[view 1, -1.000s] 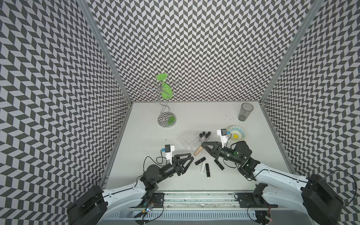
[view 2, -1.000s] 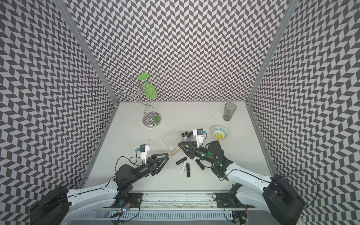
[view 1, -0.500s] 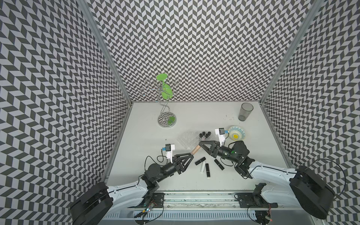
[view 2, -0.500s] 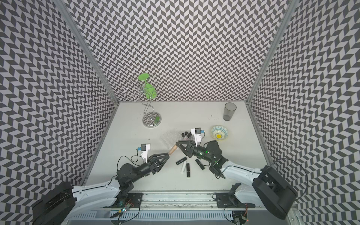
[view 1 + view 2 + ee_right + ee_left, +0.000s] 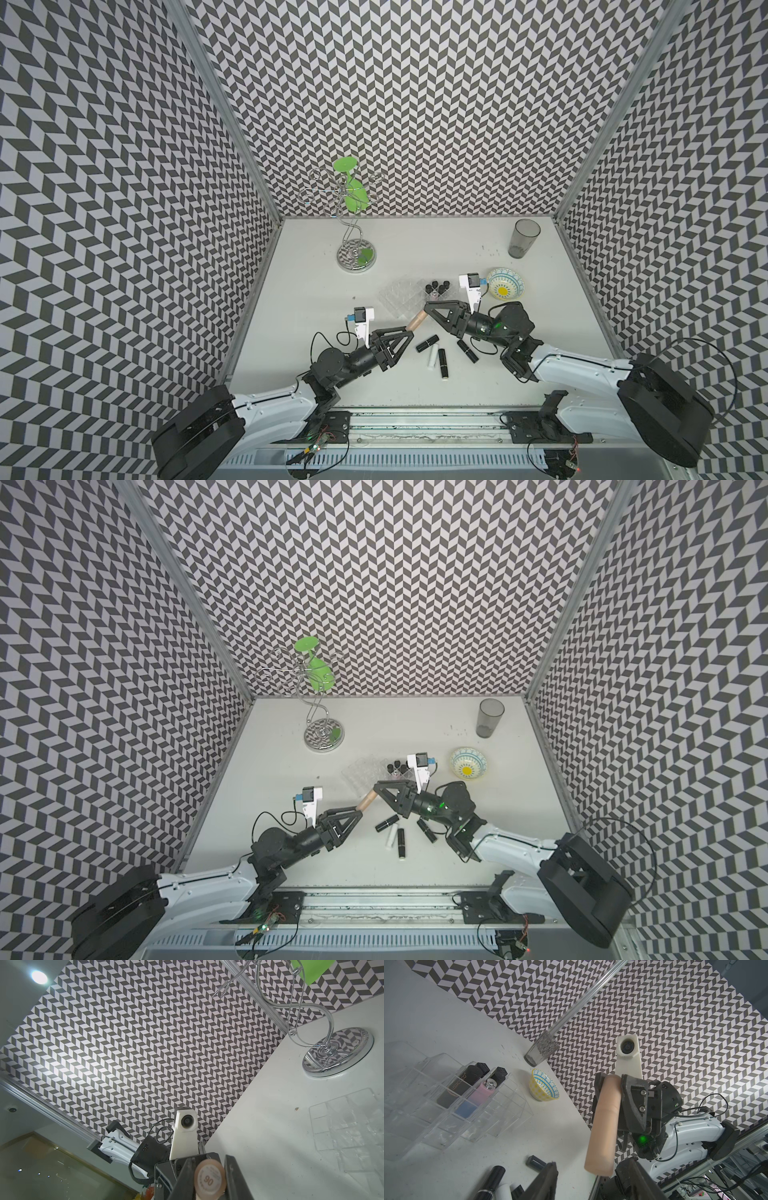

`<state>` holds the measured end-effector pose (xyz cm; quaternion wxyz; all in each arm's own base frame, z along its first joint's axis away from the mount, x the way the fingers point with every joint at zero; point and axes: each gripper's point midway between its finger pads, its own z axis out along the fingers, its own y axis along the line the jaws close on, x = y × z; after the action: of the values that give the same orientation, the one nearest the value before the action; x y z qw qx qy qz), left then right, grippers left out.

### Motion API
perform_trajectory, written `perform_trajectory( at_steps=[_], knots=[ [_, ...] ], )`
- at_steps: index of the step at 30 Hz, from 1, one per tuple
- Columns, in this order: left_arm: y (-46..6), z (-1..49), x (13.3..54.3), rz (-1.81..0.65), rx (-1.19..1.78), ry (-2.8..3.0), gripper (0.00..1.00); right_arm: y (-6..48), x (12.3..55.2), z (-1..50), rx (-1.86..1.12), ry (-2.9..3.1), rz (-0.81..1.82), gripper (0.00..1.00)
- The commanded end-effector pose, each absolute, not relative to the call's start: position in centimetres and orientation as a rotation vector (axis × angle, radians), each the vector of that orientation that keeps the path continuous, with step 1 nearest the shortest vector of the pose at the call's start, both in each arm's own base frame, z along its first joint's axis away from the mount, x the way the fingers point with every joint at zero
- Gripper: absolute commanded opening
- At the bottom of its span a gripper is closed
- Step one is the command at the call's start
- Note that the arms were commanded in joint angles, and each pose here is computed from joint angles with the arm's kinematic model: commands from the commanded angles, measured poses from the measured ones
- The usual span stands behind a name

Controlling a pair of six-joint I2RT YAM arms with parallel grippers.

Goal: Arrange the lipsticks in the organizer
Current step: Adjust the lipstick.

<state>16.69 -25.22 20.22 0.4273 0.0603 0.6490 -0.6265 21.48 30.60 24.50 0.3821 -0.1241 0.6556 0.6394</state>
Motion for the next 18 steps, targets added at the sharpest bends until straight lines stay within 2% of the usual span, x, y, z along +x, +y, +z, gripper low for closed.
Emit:
perform_trajectory(
  at_steps=[1, 9, 12, 18],
  knots=[
    [-24.98, 21.00, 16.99, -1.551, 0.151, 1.582, 0.55, 30.68, 20.81, 25.46, -0.338, 1.616, 1.663, 0.16],
    [-25.14, 21.46, 16.77, -1.576, 0.161, 1.561, 0.48, 31.16, 20.97, 24.93, -0.341, 1.632, 1.665, 0.16],
    [-24.90, 21.56, 16.67, -1.580, 0.156, 1.549, 0.40, 31.07, 20.99, 24.71, -0.334, 1.635, 1.663, 0.17],
    [-25.09, 21.37, 16.63, -1.581, 0.162, 1.566, 0.39, 31.04, 21.07, 24.65, -0.329, 1.627, 1.663, 0.17]
  ],
)
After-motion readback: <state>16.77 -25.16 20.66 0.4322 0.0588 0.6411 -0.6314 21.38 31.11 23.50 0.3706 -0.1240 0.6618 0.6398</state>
